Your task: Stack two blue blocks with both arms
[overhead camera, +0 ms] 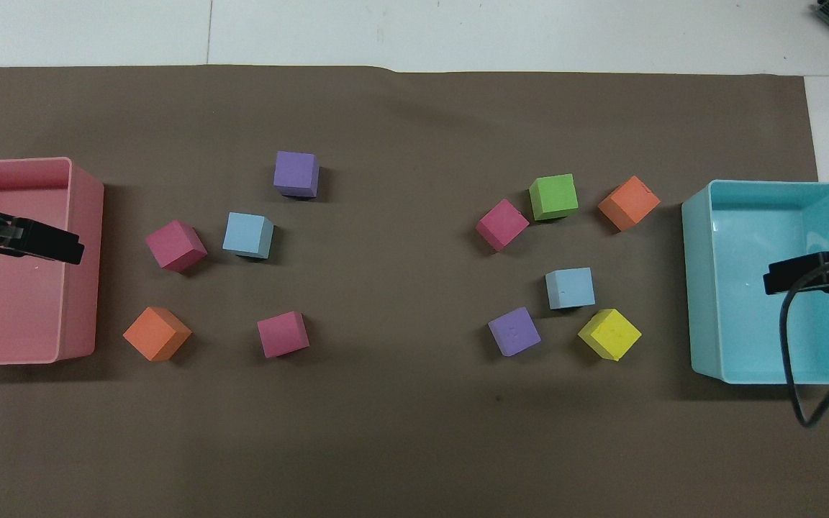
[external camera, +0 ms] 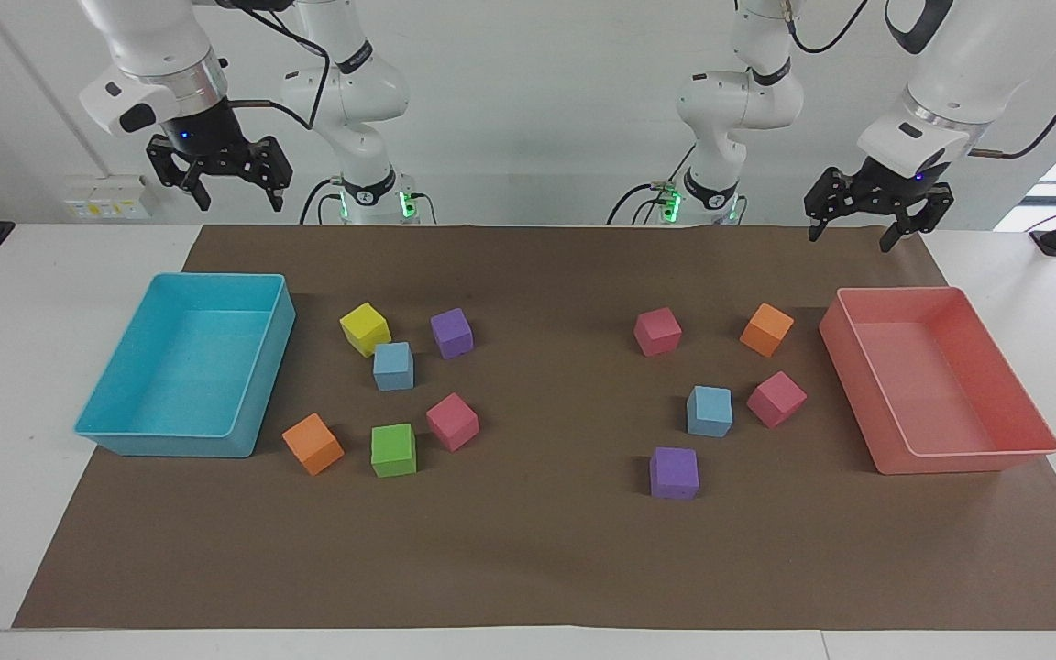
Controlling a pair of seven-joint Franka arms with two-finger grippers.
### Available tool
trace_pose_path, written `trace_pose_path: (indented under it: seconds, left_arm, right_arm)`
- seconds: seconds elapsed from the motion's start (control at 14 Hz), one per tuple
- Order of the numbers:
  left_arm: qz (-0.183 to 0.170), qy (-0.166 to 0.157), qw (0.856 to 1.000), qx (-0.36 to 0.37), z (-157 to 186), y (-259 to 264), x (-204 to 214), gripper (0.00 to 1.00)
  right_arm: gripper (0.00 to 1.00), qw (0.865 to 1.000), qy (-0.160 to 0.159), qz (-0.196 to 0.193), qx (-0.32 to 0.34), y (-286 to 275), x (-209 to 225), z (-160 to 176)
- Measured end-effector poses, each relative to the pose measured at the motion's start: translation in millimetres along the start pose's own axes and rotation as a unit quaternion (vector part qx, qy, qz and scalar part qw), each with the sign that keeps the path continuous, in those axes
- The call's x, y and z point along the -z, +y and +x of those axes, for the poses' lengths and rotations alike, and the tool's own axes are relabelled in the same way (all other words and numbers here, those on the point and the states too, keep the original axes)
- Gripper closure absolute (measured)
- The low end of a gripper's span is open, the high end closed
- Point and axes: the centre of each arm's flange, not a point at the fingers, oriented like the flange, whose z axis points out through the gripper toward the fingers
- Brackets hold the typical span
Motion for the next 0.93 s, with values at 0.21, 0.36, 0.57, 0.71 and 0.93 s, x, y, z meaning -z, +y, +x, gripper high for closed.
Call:
trace_pose_path:
  seconds: [0.21, 0.36, 0.57, 0.71, 0.93]
  left_arm:
    - [0.000, 0.000, 1.000, 0.002, -0.4, -2.6, 0.1, 0.00]
    - [0.000, 0.000, 1.000, 0.003, -0.4, -2.7, 0.1, 0.00]
    - [0.000, 0.000, 1.000, 0.003, -0.5, -3.6, 0.1, 0.00]
    - [0.000, 0.000, 1.000, 0.003, -0.6, -3.8, 0.1, 0.00]
    - [0.000, 0.000, 1.000, 0.004, -0.6, -3.8, 0.1, 0.00]
  right_arm:
    - [0.00, 1.000, 0.015, 0.004, 0.013, -14.1, -12.2, 7.7]
    - [0.00, 1.000, 0.021, 0.005, 0.023, -25.5, -20.9, 12.6]
    - [0.00, 0.999, 0.029, 0.004, 0.038, -42.6, -37.5, 23.7]
    - [0.00, 0.999, 0.032, 0.003, 0.042, -48.3, -57.2, 35.0]
    - [0.00, 0.999, 0.025, 0.002, 0.035, -69.8, -90.6, 53.1]
